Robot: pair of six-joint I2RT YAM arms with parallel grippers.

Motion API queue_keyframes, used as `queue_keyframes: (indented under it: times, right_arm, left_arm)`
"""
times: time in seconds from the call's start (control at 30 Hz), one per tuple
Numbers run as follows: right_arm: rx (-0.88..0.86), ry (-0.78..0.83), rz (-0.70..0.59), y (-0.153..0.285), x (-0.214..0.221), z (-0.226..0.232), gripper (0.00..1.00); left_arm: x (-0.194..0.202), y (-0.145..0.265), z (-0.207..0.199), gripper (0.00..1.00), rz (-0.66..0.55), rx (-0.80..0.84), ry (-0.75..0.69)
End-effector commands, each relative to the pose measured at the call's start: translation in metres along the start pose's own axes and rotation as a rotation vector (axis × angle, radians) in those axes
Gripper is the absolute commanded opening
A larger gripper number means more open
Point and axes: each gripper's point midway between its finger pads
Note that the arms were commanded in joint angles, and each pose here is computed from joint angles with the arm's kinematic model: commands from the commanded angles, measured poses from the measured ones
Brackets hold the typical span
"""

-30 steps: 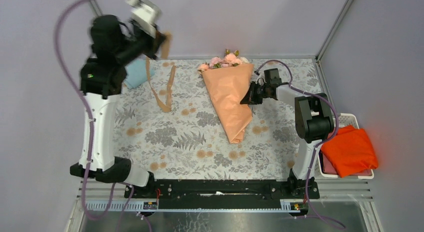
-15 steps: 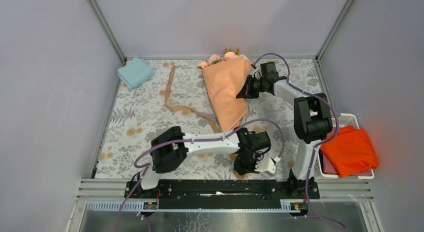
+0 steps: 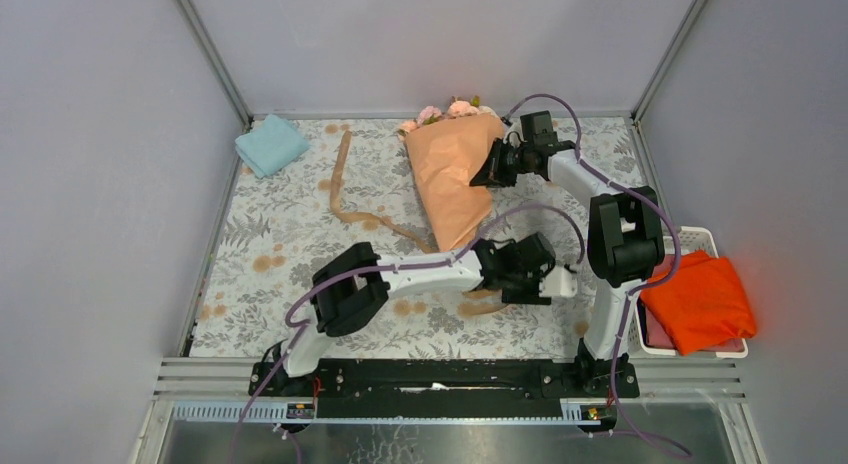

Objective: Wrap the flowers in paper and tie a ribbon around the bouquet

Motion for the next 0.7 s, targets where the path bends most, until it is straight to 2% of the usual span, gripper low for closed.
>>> queue_keyframes:
  times: [0.0,0.03,0.17,0.3,0.4,0.53,0.67]
  right_arm:
    - [-0.064,0.059,-0.044,0.018,-0.015,0.037,0.00]
    - [-0.066,0.060,-0.039,0.017,-0.015,0.038,0.00]
    - [-0.052,0.073,-0.033,0.016,-0.015,0.039,0.00]
    - [-0.044,0.088,-0.031,0.013,-0.009,0.042,0.00]
    - [-0.034,0.092,-0.023,0.007,-0.003,0.040,0.00]
    - [-0.023,0.078,-0.002,-0.001,0.007,0.032,0.00]
    - [-0.021,0.094,0.008,-0.004,0.020,0.035,0.00]
  left_arm:
    - [-0.035,0.029,0.077,0.94,-0.115,-0.248,0.104]
    - [-0.038,0.033,0.062,0.98,-0.113,-0.197,0.057]
    - [-0.036,0.054,-0.003,0.99,-0.002,-0.010,-0.125]
    - [-0.032,0.113,-0.049,0.99,0.026,0.240,-0.107]
    - [-0.026,0.160,-0.066,0.99,0.049,0.330,-0.123]
    - [-0.002,0.207,-0.049,0.99,0.074,0.308,-0.040]
    - [0.048,0.252,0.010,0.99,-0.025,0.200,0.206]
Point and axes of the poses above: each gripper's point midway between its finger pads, its own y axis back along the fingers, its own z axis along the line the jaws close on, x = y × z, and after that the axes turned 9 degrees about -y, right-handed
